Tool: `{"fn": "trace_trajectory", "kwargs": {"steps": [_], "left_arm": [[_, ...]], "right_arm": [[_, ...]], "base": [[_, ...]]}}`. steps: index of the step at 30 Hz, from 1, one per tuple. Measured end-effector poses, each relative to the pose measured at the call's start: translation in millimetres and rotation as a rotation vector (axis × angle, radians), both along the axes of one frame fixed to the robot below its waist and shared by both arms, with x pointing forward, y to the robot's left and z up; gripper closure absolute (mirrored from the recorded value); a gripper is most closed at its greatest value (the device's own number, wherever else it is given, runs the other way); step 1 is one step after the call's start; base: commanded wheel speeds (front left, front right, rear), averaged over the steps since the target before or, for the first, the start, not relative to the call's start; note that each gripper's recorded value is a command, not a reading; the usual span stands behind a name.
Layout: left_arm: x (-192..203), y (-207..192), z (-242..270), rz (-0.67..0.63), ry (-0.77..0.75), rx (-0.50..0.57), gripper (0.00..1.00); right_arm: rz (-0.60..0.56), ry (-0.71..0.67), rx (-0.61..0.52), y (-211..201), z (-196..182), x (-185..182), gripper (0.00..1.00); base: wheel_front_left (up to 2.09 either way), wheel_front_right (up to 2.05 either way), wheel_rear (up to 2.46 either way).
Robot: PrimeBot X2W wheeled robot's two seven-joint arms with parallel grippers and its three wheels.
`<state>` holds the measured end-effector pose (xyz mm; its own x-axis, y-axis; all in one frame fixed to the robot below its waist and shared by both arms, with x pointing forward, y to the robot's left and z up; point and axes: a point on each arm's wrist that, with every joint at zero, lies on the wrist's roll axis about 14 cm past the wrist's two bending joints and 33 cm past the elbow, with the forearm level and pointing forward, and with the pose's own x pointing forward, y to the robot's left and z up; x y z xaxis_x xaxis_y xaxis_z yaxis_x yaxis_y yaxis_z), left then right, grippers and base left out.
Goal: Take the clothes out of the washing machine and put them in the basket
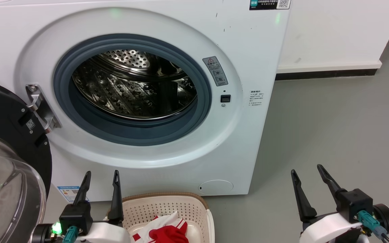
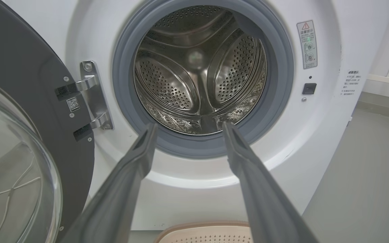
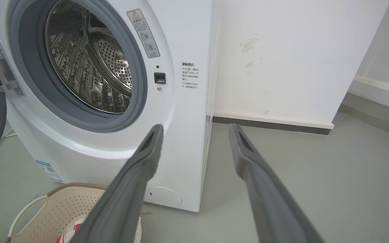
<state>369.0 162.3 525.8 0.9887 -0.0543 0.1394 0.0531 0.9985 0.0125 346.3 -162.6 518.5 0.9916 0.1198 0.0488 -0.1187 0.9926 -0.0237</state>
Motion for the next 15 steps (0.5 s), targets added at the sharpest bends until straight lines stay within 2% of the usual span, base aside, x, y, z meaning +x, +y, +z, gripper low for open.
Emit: {"fn": "trace_trajectory", "kwargs": {"steps": [15], "left_arm": [[-12.4,1.9,-4.2,-0.006,0.022,0.002,0.00]], "right_arm": [[0.008,0.005,0.014,3.0,-0.9,-4.3,0.00]], "base": [[0.00,0.00,0.00]]}}
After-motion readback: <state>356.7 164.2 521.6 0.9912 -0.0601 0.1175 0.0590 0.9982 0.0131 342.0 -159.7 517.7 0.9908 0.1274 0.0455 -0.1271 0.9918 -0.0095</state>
